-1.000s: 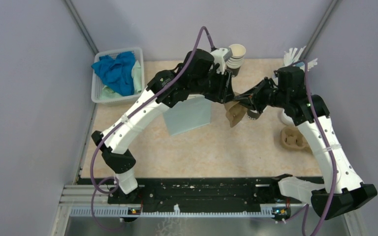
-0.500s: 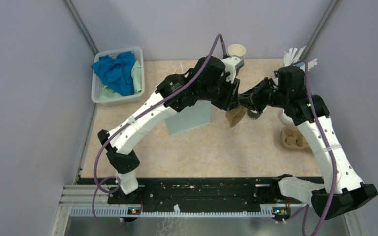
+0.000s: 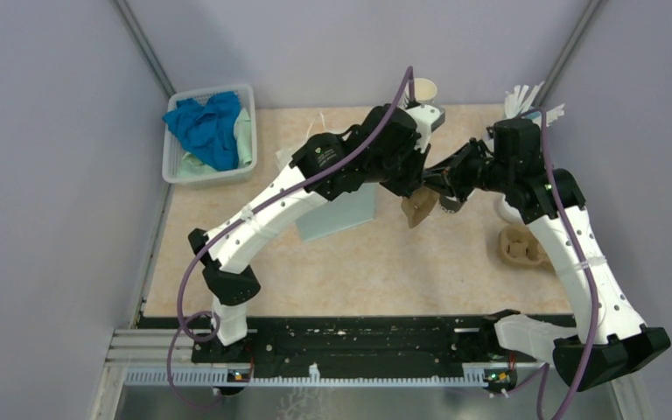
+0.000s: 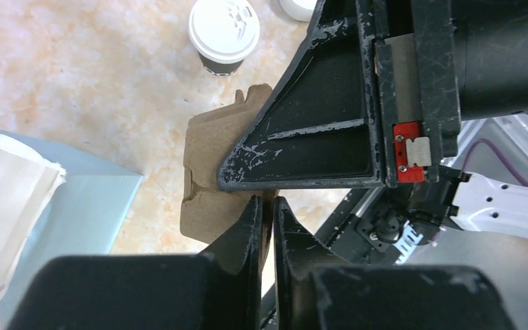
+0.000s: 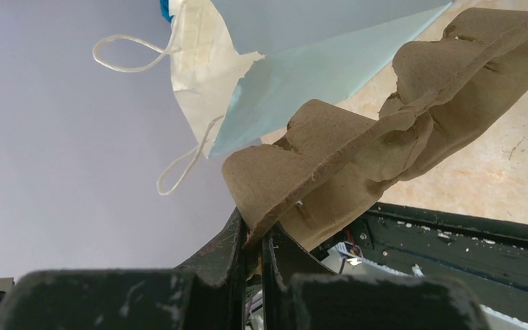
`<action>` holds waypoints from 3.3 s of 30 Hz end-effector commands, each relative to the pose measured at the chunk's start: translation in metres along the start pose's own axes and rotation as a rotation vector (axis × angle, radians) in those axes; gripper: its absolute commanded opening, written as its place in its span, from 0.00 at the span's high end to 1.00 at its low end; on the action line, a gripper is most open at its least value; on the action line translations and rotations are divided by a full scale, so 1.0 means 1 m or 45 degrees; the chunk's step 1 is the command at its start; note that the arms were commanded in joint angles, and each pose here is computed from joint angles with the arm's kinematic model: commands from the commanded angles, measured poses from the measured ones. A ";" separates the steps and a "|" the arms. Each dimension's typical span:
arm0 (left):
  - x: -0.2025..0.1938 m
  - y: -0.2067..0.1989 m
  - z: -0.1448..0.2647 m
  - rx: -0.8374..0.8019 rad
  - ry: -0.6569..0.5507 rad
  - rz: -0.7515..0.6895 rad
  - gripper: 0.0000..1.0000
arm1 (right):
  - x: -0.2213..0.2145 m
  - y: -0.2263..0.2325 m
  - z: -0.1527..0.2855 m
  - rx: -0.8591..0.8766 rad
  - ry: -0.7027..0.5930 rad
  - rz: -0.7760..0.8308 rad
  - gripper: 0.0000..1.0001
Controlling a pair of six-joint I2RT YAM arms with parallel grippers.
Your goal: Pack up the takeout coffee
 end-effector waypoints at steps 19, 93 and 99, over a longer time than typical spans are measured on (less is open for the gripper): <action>0.008 0.057 0.073 0.122 -0.315 0.426 1.00 | 0.008 0.011 0.048 0.202 -0.086 0.772 0.17; -0.056 0.123 0.128 0.503 -0.198 0.724 0.18 | 0.077 0.048 0.017 0.387 0.005 0.819 1.00; -0.053 0.131 0.110 0.511 -0.138 0.658 0.27 | 0.078 0.051 0.011 0.348 0.018 0.868 1.00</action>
Point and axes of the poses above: each gripper's point midway between its finger pads, its own z axis back along the fingers, its own y axis along the line the jaws close on, x = y × z, the point moved 7 cm from there along z, back along the fingers, and after that the axes turned 10 degrees about -z, right-handed, at the moved point
